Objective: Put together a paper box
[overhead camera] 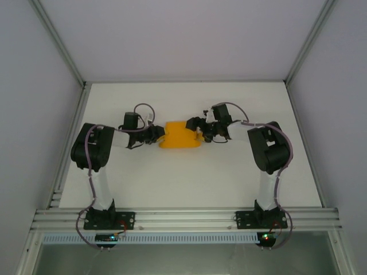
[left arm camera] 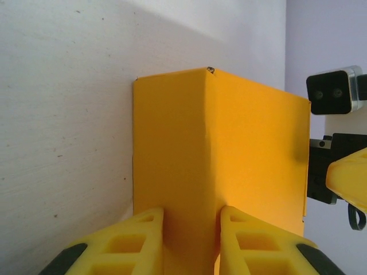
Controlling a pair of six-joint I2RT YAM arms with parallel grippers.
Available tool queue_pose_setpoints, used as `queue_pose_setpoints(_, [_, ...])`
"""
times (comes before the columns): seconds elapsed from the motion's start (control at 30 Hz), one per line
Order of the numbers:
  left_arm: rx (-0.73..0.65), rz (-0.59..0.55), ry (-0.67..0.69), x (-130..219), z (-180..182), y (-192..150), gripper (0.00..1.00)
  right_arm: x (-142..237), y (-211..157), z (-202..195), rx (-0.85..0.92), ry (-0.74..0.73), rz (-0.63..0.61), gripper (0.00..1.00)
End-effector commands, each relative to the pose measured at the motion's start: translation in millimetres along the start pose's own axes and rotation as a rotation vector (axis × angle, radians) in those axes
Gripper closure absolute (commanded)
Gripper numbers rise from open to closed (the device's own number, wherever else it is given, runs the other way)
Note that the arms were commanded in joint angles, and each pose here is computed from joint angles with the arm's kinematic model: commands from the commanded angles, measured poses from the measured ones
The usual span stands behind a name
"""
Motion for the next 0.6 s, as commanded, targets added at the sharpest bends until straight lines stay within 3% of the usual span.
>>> queue_pose_setpoints(0.0, [0.145, 0.03, 0.1, -4.3, 38.2, -14.4, 0.82, -4.3, 5.8, 7.6, -0.008, 0.041, 0.022, 0.11])
queue_pose_setpoints(0.2, [0.119, 0.026, 0.077, -4.1, 32.6, -11.5, 0.81, -11.9, 11.2, 12.4, -0.024, 0.121, 0.018, 0.33])
queue_pose_setpoints(0.37, [0.026, -0.004, 0.019, -5.2, 6.2, -1.4, 0.7, -3.2, 12.7, 24.7, -0.01, 0.141, 0.01, 0.5])
queue_pose_setpoints(0.43, [-0.057, -0.02, -0.006, -2.8, -14.0, 3.8, 0.62, 4.5, 12.8, 28.3, -0.011, 0.122, 0.005, 0.57])
queue_pose_setpoints(0.5, [-0.164, -0.045, -0.018, 4.3, -40.1, 9.4, 0.54, 13.8, 12.1, 30.7, -0.012, 0.093, 0.004, 0.57])
queue_pose_setpoints(0.57, [-0.318, -0.087, -0.005, 15.2, -72.8, 9.7, 0.31, 24.1, 9.7, 33.3, -0.029, 0.064, 0.01, 0.59])
Point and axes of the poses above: each hand's point on the last joint's axis, 136 mm out from that joint toward the fingers, its own x axis back along the fingers, its own z axis along the line the jaws close on, y = z × x, the point moved 10 cm from there along x, back along the fingers, and after that the axes turned 10 degrees about x, right-handed, at the moved point
